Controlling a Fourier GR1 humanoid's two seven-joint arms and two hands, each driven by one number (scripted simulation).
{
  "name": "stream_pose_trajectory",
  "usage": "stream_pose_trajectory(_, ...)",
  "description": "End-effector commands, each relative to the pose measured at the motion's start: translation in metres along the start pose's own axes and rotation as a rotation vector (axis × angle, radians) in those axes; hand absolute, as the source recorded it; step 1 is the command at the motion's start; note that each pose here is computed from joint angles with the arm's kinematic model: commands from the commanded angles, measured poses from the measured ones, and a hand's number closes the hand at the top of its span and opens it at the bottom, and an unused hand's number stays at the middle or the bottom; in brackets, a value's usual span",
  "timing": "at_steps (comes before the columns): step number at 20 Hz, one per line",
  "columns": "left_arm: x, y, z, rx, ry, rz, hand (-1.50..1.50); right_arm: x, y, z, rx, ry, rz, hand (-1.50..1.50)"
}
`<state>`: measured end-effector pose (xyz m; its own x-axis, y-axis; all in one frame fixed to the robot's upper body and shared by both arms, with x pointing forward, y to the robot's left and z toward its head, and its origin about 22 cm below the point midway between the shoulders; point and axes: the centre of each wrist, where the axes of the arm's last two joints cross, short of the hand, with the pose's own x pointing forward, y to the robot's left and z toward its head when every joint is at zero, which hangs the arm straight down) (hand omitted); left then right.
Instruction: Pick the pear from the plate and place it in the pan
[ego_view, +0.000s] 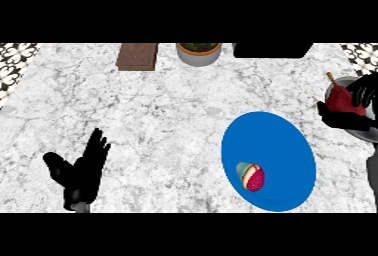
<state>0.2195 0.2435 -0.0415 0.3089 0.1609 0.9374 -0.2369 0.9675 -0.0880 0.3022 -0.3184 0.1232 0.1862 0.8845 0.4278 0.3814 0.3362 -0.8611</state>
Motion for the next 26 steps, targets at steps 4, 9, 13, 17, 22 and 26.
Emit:
stream_pose_trajectory(4, 0.012, -0.003, -0.007, -0.028, 0.018, -0.014, 0.00, -0.053, 0.020, -0.055, -0.081, 0.056, 0.061, 1.50)
stream_pose_trajectory(9, 0.002, -0.006, -0.007, -0.025, -0.018, -0.014, 0.00, -0.107, 0.013, -0.075, -0.084, 0.074, 0.099, 1.50)
stream_pose_trajectory(13, 0.001, -0.021, 0.001, -0.057, -0.025, -0.008, 0.00, -0.132, 0.018, -0.077, -0.091, 0.126, 0.015, 1.50)
stream_pose_trajectory(17, 0.017, -0.007, -0.017, -0.068, -0.037, -0.010, 0.00, -0.134, 0.006, -0.090, -0.112, 0.140, 0.013, 1.50)
stream_pose_trajectory(22, 0.014, -0.017, -0.016, -0.089, -0.021, -0.020, 0.00, -0.164, 0.003, -0.076, 0.084, 0.269, 0.113, -1.50)
stream_pose_trajectory(26, 0.001, -0.018, -0.009, -0.089, -0.041, -0.024, 0.00, -0.173, 0.005, -0.070, 0.061, 0.230, 0.118, -1.50)
